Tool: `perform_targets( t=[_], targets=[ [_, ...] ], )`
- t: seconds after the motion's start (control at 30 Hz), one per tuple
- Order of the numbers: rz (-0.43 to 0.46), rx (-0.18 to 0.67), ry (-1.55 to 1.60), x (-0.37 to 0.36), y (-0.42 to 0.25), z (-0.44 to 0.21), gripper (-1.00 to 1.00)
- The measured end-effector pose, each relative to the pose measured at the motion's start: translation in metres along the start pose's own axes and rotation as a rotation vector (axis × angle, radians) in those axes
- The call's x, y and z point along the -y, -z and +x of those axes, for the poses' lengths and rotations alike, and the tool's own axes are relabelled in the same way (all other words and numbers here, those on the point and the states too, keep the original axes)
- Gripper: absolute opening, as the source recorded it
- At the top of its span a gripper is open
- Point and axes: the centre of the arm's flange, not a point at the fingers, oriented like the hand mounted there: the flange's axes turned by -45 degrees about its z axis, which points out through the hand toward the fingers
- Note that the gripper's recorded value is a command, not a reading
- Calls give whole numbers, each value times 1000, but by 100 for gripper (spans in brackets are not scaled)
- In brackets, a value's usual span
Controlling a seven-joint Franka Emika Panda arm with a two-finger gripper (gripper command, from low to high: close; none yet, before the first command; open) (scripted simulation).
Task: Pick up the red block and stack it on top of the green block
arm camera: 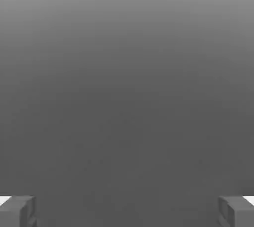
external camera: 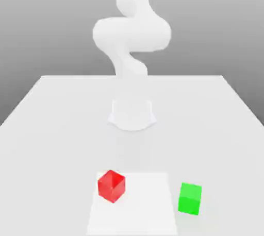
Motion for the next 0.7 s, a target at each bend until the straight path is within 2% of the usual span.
perform_targets(
  t=[0.17,0.37,0.6,0.7],
  targets=[
    [-29,190,-140,-18,-127,-42,0],
    [-94,401,-297,-39,-244,-127,0],
    [-211,634,-474,-64,-329,-260,0],
    [-237,678,-503,-67,-352,-297,0]
  ],
)
